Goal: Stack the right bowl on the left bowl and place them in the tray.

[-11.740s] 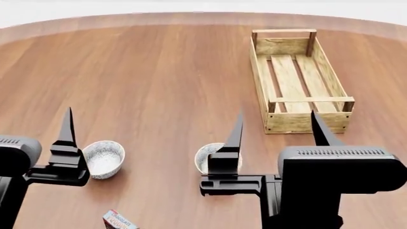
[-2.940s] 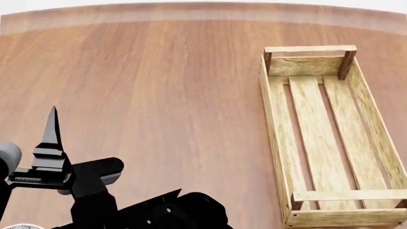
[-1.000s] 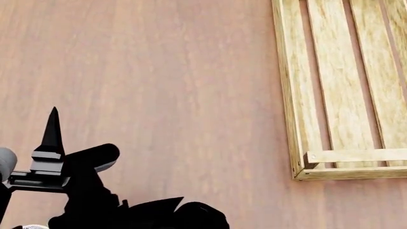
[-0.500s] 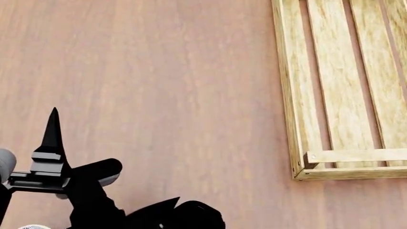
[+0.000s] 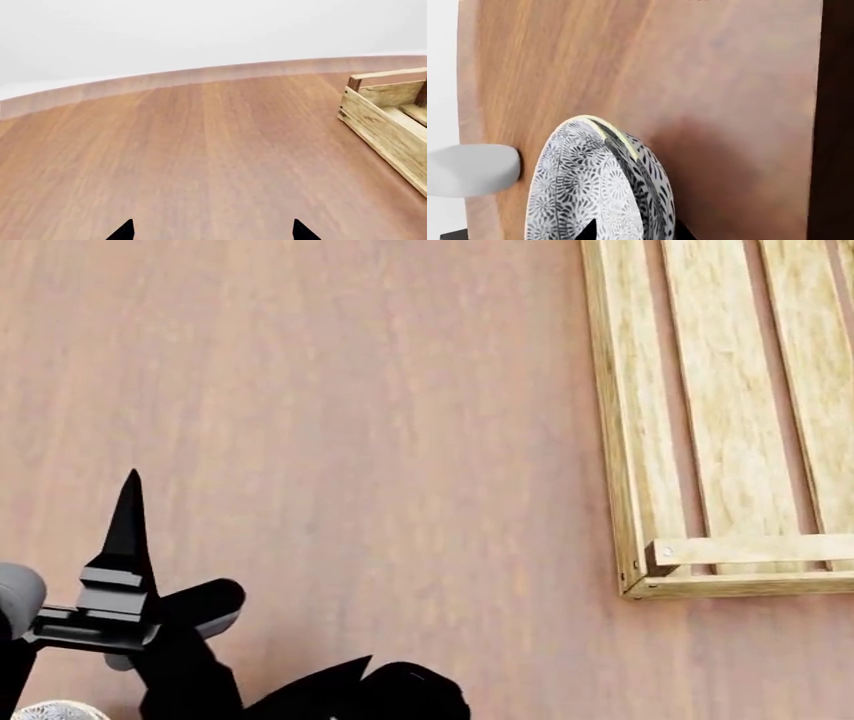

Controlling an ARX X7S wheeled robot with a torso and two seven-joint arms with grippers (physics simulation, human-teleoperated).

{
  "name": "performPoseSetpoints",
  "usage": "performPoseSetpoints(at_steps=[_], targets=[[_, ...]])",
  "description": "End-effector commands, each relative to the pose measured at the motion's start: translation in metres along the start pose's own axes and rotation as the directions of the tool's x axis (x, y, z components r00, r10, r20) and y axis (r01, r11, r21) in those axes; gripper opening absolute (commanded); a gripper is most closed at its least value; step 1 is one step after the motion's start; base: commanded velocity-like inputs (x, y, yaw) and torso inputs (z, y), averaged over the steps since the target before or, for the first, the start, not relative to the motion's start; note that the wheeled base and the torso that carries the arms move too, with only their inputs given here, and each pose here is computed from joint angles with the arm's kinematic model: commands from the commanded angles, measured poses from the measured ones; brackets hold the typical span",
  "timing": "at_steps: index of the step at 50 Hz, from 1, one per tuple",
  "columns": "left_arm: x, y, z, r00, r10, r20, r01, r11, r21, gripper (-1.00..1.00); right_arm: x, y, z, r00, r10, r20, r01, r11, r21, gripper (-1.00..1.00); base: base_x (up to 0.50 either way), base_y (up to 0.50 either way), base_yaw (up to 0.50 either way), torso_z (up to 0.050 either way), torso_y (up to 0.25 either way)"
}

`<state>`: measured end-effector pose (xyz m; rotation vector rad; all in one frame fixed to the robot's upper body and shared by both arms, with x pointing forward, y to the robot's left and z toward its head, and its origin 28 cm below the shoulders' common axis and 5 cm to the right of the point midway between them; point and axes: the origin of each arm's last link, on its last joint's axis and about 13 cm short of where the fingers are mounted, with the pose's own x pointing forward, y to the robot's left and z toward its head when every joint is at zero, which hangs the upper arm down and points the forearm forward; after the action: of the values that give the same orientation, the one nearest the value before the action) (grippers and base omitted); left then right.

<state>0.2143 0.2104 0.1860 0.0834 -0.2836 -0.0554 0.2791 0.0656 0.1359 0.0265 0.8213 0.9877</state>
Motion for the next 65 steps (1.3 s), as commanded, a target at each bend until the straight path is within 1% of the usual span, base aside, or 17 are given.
performPoseSetpoints(at_steps=[1, 7, 16, 19, 21, 37, 43, 46, 50, 53, 59, 62, 65], targets=[[-0.001, -0.001, 0.001, 1.000, -0.010, 0.012, 0.010, 1.000, -0.002, 1.00, -0.001, 0.001, -0.002, 1.000, 0.009, 0.004, -0.009, 1.000, -0.023, -1.00, 0.00, 0.00, 0.00, 0.000, 0.000], [-0.002, 0.000, 0.000, 1.000, -0.009, 0.012, 0.009, 1.000, -0.003, 1.00, 0.000, 0.003, -0.004, 1.000, 0.015, 0.006, -0.015, 0.999, -0.033, -1.00, 0.00, 0.00, 0.00, 0.000, 0.000], [-0.002, 0.000, -0.001, 1.000, -0.009, 0.015, 0.009, 1.000, -0.003, 1.00, 0.001, 0.002, -0.004, 1.000, 0.008, 0.010, -0.008, 1.000, -0.026, -1.00, 0.00, 0.00, 0.00, 0.000, 0.000], [-0.001, 0.000, -0.001, 1.000, -0.008, 0.001, 0.008, 1.000, -0.029, 1.00, 0.001, 0.001, -0.004, 1.000, 0.005, 0.012, -0.005, 1.000, -0.024, -1.00, 0.00, 0.00, 0.00, 0.000, 0.000], [-0.001, 0.001, 0.000, 1.000, -0.013, -0.004, 0.013, 0.999, -0.046, 1.00, 0.001, 0.001, -0.004, 1.000, 0.004, 0.014, -0.004, 1.000, -0.023, -1.00, 0.00, 0.00, 0.00, -0.004, 0.204], [-0.001, 0.001, 0.001, 1.000, -0.006, 0.012, 0.006, 1.000, -0.028, 1.00, -0.001, 0.001, -0.002, 1.000, 0.001, 0.023, -0.001, 1.000, -0.020, -1.00, 0.00, 0.00, 0.00, -0.006, 0.246], [-0.002, 0.001, 0.002, 1.000, -0.005, 0.018, 0.005, 1.000, -0.017, 1.00, -0.002, 0.002, 0.000, 1.000, 0.001, 0.026, 0.000, 1.000, -0.021, -1.00, 0.00, 0.00, 0.00, 0.000, 0.020], [-0.002, 0.001, 0.003, 1.000, -0.002, 0.018, 0.002, 1.000, -0.012, 1.00, -0.004, -0.002, 0.007, 0.998, -0.026, 0.050, 0.025, 1.000, 0.013, -1.00, 0.00, 0.00, 0.00, 0.000, 0.000], [-0.002, 0.001, 0.001, 1.000, -0.002, 0.017, 0.002, 1.000, -0.016, 1.00, -0.012, -0.014, 0.025, 0.993, -0.086, 0.086, 0.081, 0.995, 0.065, -1.00, 0.00, 0.00, 0.00, 0.000, 0.000], [-0.002, 0.001, 0.002, 1.000, -0.001, 0.019, 0.001, 1.000, -0.019, 1.00, -0.017, -0.028, 0.041, 0.986, -0.126, 0.110, 0.113, 0.987, 0.118, -1.00, 0.00, 0.00, 0.00, 0.000, 0.000], [-0.002, 0.000, 0.000, 1.000, -0.006, 0.014, 0.006, 1.000, -0.017, 1.00, -0.028, -0.039, 0.058, 0.976, -0.151, 0.159, 0.127, 0.980, 0.151, -1.00, 0.00, 0.00, 0.00, 0.000, 0.000], [-0.002, 0.001, 0.000, 1.000, -0.004, 0.016, 0.004, 1.000, -0.019, 1.00, -0.032, -0.048, 0.070, 0.963, -0.196, 0.183, 0.159, 0.968, 0.196, -1.00, 0.00, 0.00, 0.00, 0.000, 0.000], [-0.002, 0.001, 0.000, 1.000, -0.004, 0.016, 0.004, 1.000, -0.018, 1.00, -0.036, -0.055, 0.078, 0.954, -0.226, 0.196, 0.184, 0.960, 0.212, -1.00, 0.00, 0.00, 0.00, 0.000, 0.000]])
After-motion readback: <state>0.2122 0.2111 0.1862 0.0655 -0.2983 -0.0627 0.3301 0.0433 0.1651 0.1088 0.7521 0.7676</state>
